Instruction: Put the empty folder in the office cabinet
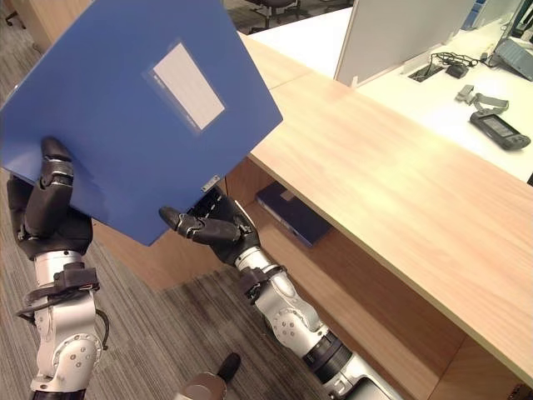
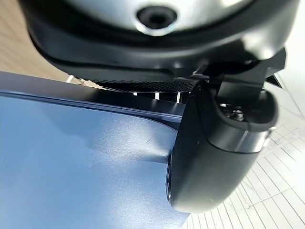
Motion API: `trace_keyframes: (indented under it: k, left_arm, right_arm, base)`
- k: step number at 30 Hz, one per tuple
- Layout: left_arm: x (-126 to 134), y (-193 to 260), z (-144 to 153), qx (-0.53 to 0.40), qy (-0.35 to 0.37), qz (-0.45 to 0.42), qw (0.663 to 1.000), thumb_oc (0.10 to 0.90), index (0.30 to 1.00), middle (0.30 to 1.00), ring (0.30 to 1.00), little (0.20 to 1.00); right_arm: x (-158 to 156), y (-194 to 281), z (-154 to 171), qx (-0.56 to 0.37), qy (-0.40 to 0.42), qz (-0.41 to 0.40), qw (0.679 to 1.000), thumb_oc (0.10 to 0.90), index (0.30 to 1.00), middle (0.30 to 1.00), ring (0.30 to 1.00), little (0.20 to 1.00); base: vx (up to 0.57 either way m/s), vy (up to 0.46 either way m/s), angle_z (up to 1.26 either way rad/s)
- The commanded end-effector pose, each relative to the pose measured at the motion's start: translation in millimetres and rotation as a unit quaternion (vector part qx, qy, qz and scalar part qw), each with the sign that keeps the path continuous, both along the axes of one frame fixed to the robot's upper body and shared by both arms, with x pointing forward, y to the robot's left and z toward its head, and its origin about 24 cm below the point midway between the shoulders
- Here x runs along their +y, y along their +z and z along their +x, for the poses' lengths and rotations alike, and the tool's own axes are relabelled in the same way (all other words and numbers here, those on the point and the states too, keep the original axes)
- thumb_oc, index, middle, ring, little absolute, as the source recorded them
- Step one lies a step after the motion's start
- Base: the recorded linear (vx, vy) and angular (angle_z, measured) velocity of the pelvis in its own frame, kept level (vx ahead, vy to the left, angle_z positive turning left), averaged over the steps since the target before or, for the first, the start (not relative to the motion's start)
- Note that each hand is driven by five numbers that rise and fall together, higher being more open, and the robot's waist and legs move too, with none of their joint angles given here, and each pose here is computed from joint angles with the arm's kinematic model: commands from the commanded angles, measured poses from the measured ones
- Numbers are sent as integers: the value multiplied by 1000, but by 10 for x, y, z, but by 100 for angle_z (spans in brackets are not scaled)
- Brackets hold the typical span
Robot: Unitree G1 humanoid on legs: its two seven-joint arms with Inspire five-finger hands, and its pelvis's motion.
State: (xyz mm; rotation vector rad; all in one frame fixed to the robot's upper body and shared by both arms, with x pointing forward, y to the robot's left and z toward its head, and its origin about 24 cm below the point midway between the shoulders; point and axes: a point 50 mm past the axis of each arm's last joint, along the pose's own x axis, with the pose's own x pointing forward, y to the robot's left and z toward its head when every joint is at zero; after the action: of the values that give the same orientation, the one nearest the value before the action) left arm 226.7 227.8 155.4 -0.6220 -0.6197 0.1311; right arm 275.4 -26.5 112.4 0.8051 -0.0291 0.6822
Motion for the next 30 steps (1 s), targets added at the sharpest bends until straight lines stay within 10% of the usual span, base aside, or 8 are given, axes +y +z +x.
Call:
trace_keyframes:
  k: [1, 20, 21, 22, 30]
  left_arm:
    - [-263, 38, 56, -25, -82, 42, 995, 400, 300, 300, 300, 300]
    - [-331, -446, 34, 82, -135, 31, 987, 400, 300, 300, 300, 300]
    - [-329, -463, 32, 86, -135, 29, 987, 400, 300, 300, 300, 300]
    - [-317, -475, 31, 90, -132, 32, 987, 400, 300, 300, 300, 300]
    - [-236, -456, 33, 88, -110, 39, 989, 400, 300, 300, 300, 300]
  right_arm:
    - [392, 1124, -190, -194, 72, 183, 961, 800, 900, 900, 900, 900]
    - [69, 1351, 80, -188, -28, 251, 949, 800, 900, 900, 900, 900]
    - [57, 1356, 83, -188, -31, 252, 949, 505, 458, 458, 458, 458]
    - [59, 1331, 86, -183, -29, 252, 950, 400, 300, 300, 300, 300]
    - [85, 1240, 59, -183, -12, 218, 959, 400, 300, 300, 300, 300]
  base:
    - [14, -8, -4]
    - [3, -1, -2]
    - [7, -2, -6]
    - [4, -2, -5]
    - [0, 0, 0]
